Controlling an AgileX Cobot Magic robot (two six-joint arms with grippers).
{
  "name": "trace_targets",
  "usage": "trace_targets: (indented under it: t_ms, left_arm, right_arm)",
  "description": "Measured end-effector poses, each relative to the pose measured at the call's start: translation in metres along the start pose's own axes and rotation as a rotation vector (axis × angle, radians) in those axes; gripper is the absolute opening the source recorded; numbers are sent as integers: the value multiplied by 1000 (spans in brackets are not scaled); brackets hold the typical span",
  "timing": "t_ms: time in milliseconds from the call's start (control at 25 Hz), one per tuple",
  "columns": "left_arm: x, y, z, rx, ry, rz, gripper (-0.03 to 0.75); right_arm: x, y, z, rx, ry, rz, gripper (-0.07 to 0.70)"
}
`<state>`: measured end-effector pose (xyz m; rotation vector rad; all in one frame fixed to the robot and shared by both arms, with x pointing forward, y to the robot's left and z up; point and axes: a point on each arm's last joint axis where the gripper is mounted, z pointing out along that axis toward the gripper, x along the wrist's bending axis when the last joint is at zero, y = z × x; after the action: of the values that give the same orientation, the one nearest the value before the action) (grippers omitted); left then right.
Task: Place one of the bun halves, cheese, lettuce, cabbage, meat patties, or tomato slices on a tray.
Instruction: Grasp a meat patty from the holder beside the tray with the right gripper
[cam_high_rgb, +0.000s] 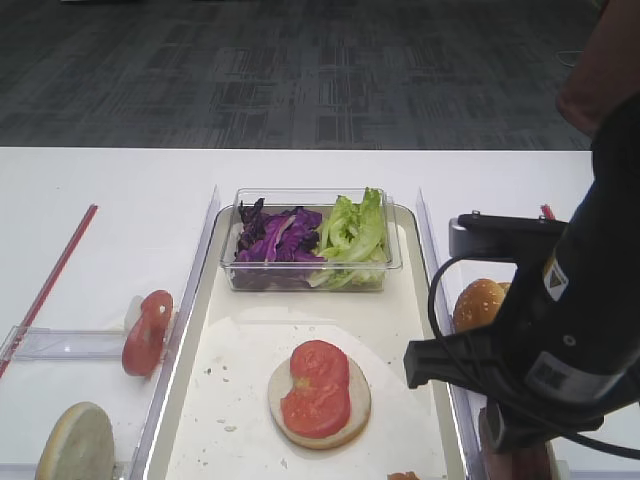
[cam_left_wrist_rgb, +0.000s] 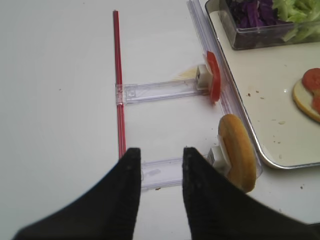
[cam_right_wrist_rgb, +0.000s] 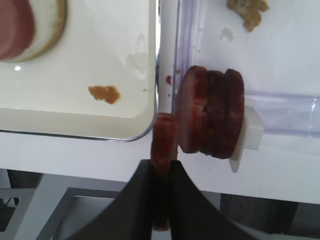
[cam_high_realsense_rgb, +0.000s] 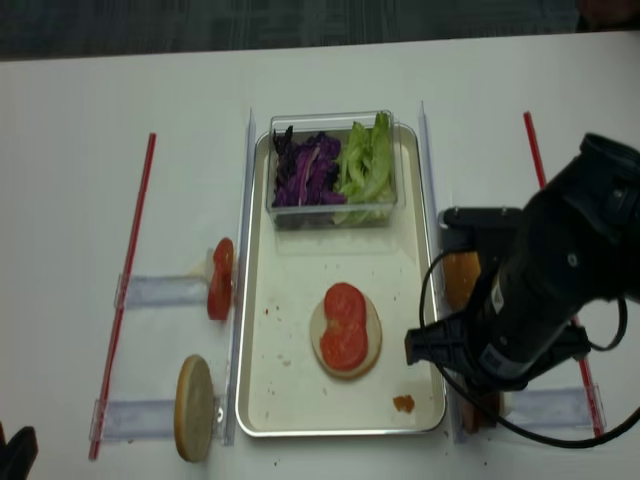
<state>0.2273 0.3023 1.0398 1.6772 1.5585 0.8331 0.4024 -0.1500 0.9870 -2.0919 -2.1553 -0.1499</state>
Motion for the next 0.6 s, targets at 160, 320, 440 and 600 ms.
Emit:
trace_targets:
  t_ms: [160, 320, 440, 600]
  left_arm:
    - [0, 0, 0, 0, 0, 0, 197]
    - [0, 0, 0, 0, 0, 0, 197]
    - [0, 0, 0, 0, 0, 0, 197]
    - [0, 0, 0, 0, 0, 0, 197]
  right_arm:
    - [4, 1, -13, -27, 29, -8, 88]
    - [11, 4, -20, -40, 83, -25, 88]
    - [14, 5, -21, -54, 109, -28, 88]
    - [18, 8, -22, -95, 156, -39, 88]
